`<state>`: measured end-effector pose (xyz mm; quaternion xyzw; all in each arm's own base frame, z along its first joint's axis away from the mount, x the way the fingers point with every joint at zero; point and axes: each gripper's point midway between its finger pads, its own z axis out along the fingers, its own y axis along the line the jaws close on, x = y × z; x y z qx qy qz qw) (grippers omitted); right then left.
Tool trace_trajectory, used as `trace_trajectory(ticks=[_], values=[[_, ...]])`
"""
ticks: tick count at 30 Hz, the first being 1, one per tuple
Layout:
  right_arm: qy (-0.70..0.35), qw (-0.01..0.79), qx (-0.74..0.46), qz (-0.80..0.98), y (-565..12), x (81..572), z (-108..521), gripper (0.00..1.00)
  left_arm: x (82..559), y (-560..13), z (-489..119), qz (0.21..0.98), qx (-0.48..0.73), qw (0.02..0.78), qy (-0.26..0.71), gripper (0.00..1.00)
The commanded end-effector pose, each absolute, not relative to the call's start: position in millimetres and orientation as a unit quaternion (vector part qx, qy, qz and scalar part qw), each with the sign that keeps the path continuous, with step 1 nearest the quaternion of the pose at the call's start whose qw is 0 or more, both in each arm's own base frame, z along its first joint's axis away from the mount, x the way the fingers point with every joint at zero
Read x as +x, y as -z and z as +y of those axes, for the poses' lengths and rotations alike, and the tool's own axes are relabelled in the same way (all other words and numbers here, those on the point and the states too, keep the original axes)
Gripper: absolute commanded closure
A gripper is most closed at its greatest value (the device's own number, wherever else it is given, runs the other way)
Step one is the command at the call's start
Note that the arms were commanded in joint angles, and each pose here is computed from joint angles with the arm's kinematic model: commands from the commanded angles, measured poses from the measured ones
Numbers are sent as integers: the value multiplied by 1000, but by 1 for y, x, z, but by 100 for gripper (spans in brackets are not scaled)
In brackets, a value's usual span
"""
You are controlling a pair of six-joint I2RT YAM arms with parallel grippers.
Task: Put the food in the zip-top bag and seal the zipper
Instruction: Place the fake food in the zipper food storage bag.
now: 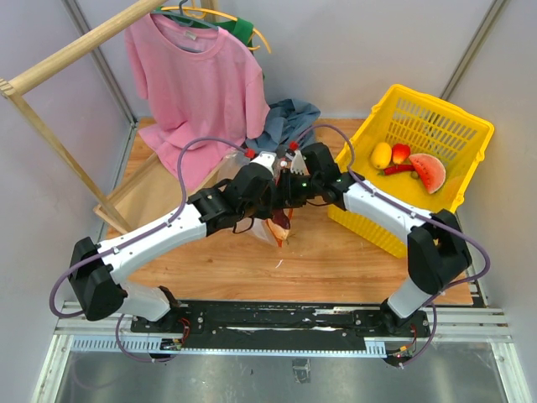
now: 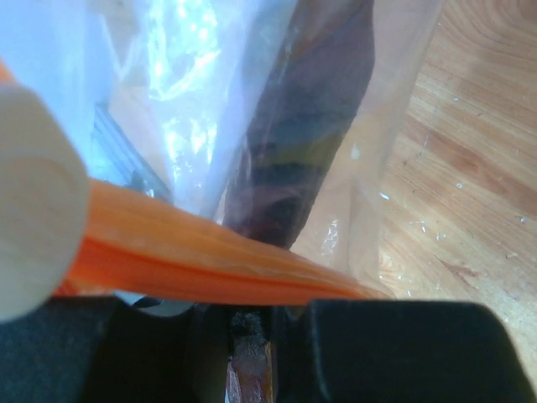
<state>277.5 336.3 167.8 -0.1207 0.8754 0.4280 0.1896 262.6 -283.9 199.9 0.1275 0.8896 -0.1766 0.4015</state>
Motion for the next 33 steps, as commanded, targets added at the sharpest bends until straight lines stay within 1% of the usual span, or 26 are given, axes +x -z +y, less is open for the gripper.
trace_trajectory(ticks=[1,4,8,11,14,17,19,21,23,26,29,33], values=[[-466,274,-118,833,-206,294,338,84,251,-223,-310,875,101,396,261,100],[-477,299,-127,817,-219,293,336,86,255,-218,-304,880,85,398,245,100],[-489,328,-157,793,-235,286,334,89,264,-210,-280,893,64,408,179,100],[-516,308,-197,774,-236,272,341,94,269,-223,-274,884,77,430,167,100],[-533,284,-216,767,-229,261,348,95,270,-238,-277,873,100,445,174,100],[-539,278,-225,763,-225,257,352,94,265,-247,-287,864,118,445,205,100],[-544,288,-229,754,-228,259,354,93,257,-249,-300,859,131,431,243,100],[-546,296,-237,747,-233,260,356,93,252,-245,-306,858,139,421,258,100],[-533,269,-248,763,-223,257,357,94,256,-246,-299,862,128,428,242,100],[-541,252,-277,753,-216,245,360,93,264,-254,-282,862,109,450,206,100],[-548,248,-294,743,-209,236,360,91,268,-259,-272,864,92,458,188,100],[-548,262,-307,733,-209,234,360,87,267,-253,-275,869,82,447,197,100]])
